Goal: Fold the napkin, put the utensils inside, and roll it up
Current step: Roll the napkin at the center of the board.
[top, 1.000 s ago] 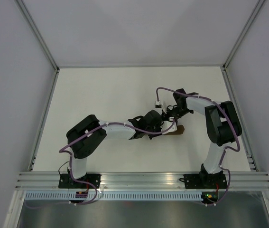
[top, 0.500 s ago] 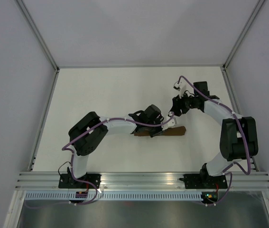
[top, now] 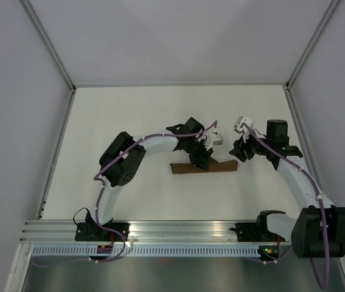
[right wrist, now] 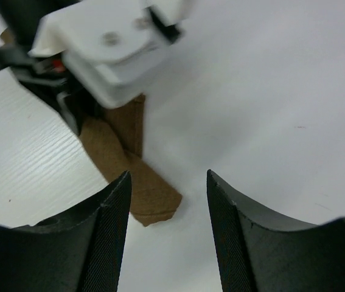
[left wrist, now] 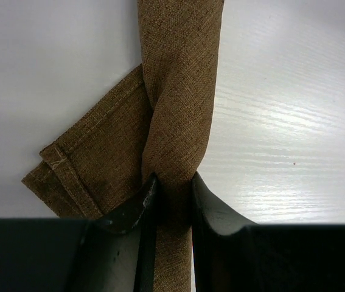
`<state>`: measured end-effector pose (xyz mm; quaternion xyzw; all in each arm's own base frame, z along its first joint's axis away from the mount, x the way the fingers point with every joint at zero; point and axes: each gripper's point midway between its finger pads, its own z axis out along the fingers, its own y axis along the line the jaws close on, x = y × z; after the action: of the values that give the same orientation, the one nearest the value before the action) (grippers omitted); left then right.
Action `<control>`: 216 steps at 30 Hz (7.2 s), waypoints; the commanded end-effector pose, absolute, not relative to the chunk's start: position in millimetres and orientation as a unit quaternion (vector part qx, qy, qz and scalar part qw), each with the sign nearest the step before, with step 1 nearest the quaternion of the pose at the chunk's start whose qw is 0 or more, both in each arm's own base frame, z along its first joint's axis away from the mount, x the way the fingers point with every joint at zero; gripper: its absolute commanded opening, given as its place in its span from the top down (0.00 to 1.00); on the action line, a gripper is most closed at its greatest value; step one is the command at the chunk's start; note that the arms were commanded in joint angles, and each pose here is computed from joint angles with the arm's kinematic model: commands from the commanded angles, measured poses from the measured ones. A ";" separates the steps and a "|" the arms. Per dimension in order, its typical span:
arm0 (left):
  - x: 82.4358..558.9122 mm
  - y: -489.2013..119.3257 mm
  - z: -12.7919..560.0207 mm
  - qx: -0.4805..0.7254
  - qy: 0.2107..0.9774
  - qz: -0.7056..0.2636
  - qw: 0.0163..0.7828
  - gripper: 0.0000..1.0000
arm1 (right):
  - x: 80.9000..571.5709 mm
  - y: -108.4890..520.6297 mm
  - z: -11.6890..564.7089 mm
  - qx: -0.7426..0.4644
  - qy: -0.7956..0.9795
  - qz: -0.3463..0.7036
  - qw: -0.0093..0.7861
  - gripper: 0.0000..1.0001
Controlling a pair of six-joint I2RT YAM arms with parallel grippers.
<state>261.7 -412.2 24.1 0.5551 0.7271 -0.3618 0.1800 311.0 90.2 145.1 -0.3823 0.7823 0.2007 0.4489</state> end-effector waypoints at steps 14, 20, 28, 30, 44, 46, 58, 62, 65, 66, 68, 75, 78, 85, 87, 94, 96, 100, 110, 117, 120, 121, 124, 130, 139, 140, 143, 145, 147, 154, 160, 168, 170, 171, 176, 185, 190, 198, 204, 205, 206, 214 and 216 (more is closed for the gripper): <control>207.0 -362.5 -56.2 0.480 0.809 -0.335 -0.053 0.97 | 249.1 154.2 58.6 -0.622 0.652 0.043 0.431 0.39; 206.3 -363.3 -56.1 0.476 0.809 -0.338 -0.063 0.95 | 245.9 167.9 44.6 -0.641 0.639 0.028 0.423 0.39; 209.5 -364.8 -55.3 0.470 0.811 -0.343 -0.066 0.87 | 240.2 171.9 27.2 -0.654 0.644 0.030 0.396 0.48; 210.7 -365.6 -53.3 0.469 0.811 -0.345 -0.064 0.87 | 238.5 168.9 19.9 -0.656 0.650 0.028 0.383 0.53; 234.9 -374.5 -16.5 0.450 0.815 -0.365 -0.006 0.52 | 220.2 167.6 12.6 -0.670 0.670 0.069 0.313 0.89; 246.0 -376.4 -7.2 0.446 0.819 -0.362 0.021 0.47 | 220.5 168.5 15.0 -0.669 0.671 0.073 0.310 0.89; 320.2 -334.3 27.7 0.319 0.884 -0.289 0.181 0.42 | 220.3 168.2 12.8 -0.666 0.687 0.112 0.266 0.92; 355.6 -312.1 67.6 0.250 0.885 -0.279 0.277 0.42 | 220.4 167.7 10.9 -0.664 0.695 0.135 0.242 0.92; 365.8 -290.3 87.7 0.217 0.882 -0.260 0.328 0.41 | 223.5 167.1 9.5 -0.662 0.699 0.151 0.224 0.92; 375.0 -285.5 97.1 0.209 0.875 -0.250 0.358 0.41 | 230.0 169.9 13.6 -0.662 0.698 0.154 0.225 0.92; 371.6 -275.5 101.1 0.200 0.871 -0.239 0.381 0.40 | 225.6 167.6 7.1 -0.658 0.705 0.177 0.194 0.93; 364.4 -247.4 171.5 0.177 0.793 -0.211 0.544 0.37 | 246.6 166.3 5.0 -0.643 0.719 0.224 0.140 0.94; 348.5 -246.0 191.3 0.203 0.753 -0.195 0.595 0.34 | 251.5 166.3 0.9 -0.637 0.723 0.243 0.116 0.94; 312.0 -285.1 195.5 0.340 0.698 -0.132 0.617 0.30 | 258.0 165.0 -10.5 -0.610 0.737 0.287 0.048 0.95; 300.2 -302.1 183.2 0.379 0.696 -0.120 0.599 0.30 | 264.0 167.2 -12.4 -0.608 0.739 0.289 0.041 0.95; 272.1 -350.5 144.1 0.509 0.655 -0.077 0.554 0.32 | 268.4 167.3 -18.1 -0.593 0.747 0.298 0.016 0.95; 267.9 -363.4 125.0 0.539 0.649 -0.066 0.533 0.33 | 270.5 167.1 -20.2 -0.592 0.750 0.296 0.014 0.95; 260.7 -381.6 101.2 0.586 0.629 -0.056 0.509 0.33 | 270.6 164.5 -23.3 -0.589 0.752 0.295 0.007 0.95; 258.7 -394.9 58.1 0.621 0.621 -0.048 0.477 0.34 | 269.2 162.4 -31.1 -0.582 0.757 0.297 -0.006 0.96; 263.8 -397.8 44.7 0.622 0.623 -0.038 0.472 0.34 | 267.5 163.2 -32.1 -0.578 0.758 0.301 -0.008 0.96; 266.9 -396.7 39.8 0.623 0.625 -0.029 0.470 0.35 | 267.7 164.2 -31.9 -0.576 0.759 0.304 -0.009 0.96; 267.1 -395.4 36.9 0.624 0.626 -0.028 0.467 0.35 | 267.1 164.2 -32.1 -0.576 0.759 0.305 -0.010 0.96; 264.4 -395.4 31.0 0.628 0.630 -0.034 0.456 0.39 | 268.1 165.2 -31.0 -0.573 0.759 0.308 -0.011 0.96; 258.1 -393.7 16.9 0.628 0.651 -0.064 0.422 0.55 | 269.6 168.9 -28.0 -0.566 0.761 0.316 -0.007 0.89; 241.0 -392.8 6.7 0.622 0.679 -0.164 0.352 0.92 | 280.8 180.8 -7.7 -0.540 0.773 0.331 0.029 0.59; 241.3 -394.9 8.4 0.622 0.680 -0.169 0.350 0.94 | 284.0 183.1 -0.6 -0.538 0.774 0.332 0.042 0.58; 237.0 -393.1 5.6 0.623 0.685 -0.189 0.328 0.96 | 299.8 185.8 15.8 -0.516 0.787 0.328 0.086 0.53; 232.3 -392.5 6.1 0.617 0.691 -0.210 0.313 0.96 | 315.6 185.6 28.3 -0.491 0.796 0.331 0.125 0.50; 236.0 -389.5 7.2 0.604 0.701 -0.226 0.304 0.97 | 336.0 180.9 43.7 -0.457 0.809 0.327 0.172 0.48; 238.2 -376.5 2.0 0.572 0.728 -0.276 0.259 0.97 | 383.9 141.1 85.9 -0.364 0.824 0.327 0.286 0.47; 235.6 -373.6 0.7 0.540 0.749 -0.339 0.181 0.97 | 367.1 119.6 121.5 -0.404 0.788 0.280 0.372 0.46; 231.1 -369.3 -5.0 0.516 0.759 -0.381 0.113 0.96 | 306.1 128.9 129.2 -0.536 0.700 0.168 0.441 0.40; 232.0 -372.0 -1.5 0.511 0.756 -0.396 0.102 0.96 | 290.6 136.2 117.4 -0.556 0.691 0.151 0.436 0.39; 231.3 -371.6 -1.7 0.509 0.757 -0.399 0.094 0.96 | 290.0 145.5 115.5 -0.575 0.677 0.128 0.441 0.38; 227.5 -369.6 -4.5 0.498 0.760 -0.414 0.056 0.95 | 270.4 167.5 85.5 -0.625 0.647 0.086 0.429 0.36; 230.7 -364.1 -4.5 0.484 0.766 -0.423 0.021 0.94 | 265.1 193.1 62.7 -0.665 0.629 0.071 0.396 0.36; 233.4 -365.8 -3.7 0.485 0.764 -0.424 0.019 0.93 | 258.9 202.2 46.0 -0.686 0.622 0.067 0.370 0.36; 234.5 -367.2 -6.9 0.486 0.764 -0.425 0.013 0.91 | 264.1 208.0 29.2 -0.692 0.629 0.058 0.350 0.40; 242.0 -367.6 0.9 0.478 0.766 -0.429 0.019 0.70 | 262.5 202.6 17.4 -0.699 0.637 0.053 0.321 0.69; 246.2 -367.3 2.2 0.480 0.768 -0.424 0.026 0.65 | 261.7 201.7 16.3 -0.699 0.638 0.052 0.318 0.74; 250.3 -366.1 4.0 0.477 0.771 -0.421 0.031 0.63 | 260.3 198.9 14.3 -0.700 0.641 0.051 0.310 0.83; 293.8 -360.1 35.8 0.443 0.788 -0.418 0.094 0.00 | 256.8 194.3 11.2 -0.694 0.657 0.054 0.288 0.95; 306.8 -354.9 40.5 0.427 0.799 -0.408 0.110 0.00 | 255.9 194.8 8.7 -0.694 0.661 0.057 0.280 0.96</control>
<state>285.0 -363.0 41.4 0.4457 0.7694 -0.4499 0.0842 258.8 204.2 18.5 -0.6965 0.6416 0.0672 0.3141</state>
